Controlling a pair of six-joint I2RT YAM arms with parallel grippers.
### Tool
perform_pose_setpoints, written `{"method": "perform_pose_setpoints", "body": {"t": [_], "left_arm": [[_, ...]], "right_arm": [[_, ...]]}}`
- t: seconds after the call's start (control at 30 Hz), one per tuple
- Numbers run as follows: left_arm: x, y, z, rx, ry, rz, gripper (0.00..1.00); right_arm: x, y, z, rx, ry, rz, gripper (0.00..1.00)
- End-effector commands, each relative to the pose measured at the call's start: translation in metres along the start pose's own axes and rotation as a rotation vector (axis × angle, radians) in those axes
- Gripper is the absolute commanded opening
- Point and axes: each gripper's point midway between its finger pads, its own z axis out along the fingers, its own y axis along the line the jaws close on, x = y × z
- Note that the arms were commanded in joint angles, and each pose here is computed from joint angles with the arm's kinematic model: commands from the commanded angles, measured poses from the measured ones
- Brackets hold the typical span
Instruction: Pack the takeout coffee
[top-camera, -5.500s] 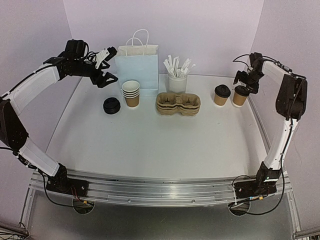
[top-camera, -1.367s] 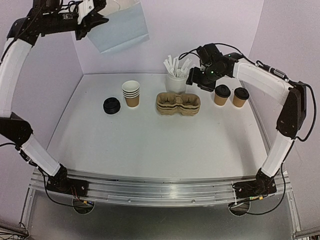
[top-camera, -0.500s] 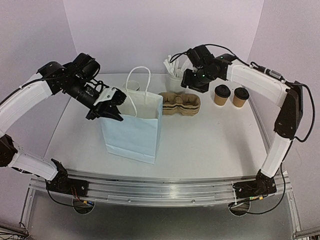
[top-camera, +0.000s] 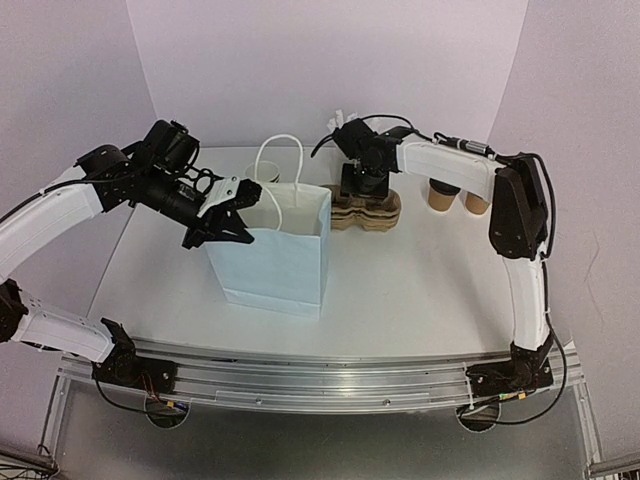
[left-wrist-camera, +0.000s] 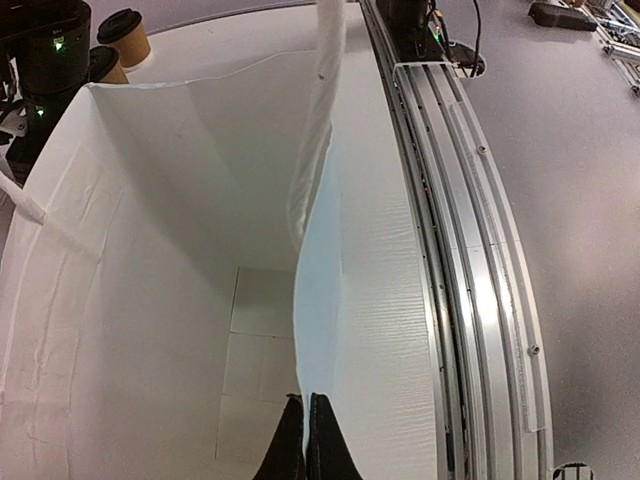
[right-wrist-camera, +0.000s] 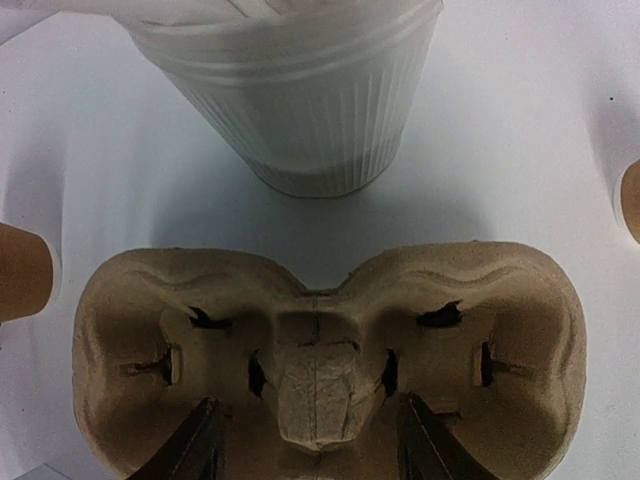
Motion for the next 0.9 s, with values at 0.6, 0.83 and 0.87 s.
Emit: {"method": "perform_pose_setpoints", "body": {"t": [0.6,0.83,0.87], "left_arm": [[-0.009,0.010,-0.004,-0.050,-0.009,-0.016,0.00],[-0.009,0.012,-0.003,-0.054,-0.003,-0.017,0.00],[-0.009,0.012,-0.003,-0.054,-0.003,-0.017,0.00]], "right_arm": [[0.003,-0.006,0.025,0.081,0.004,-0.033,0.19],[-0.003,-0.006,0.016,0.083,-0.013,-0.028,0.02],[-0.005,-0.006,0.014,0.082,-0.018,-0.029,0.00]]}}
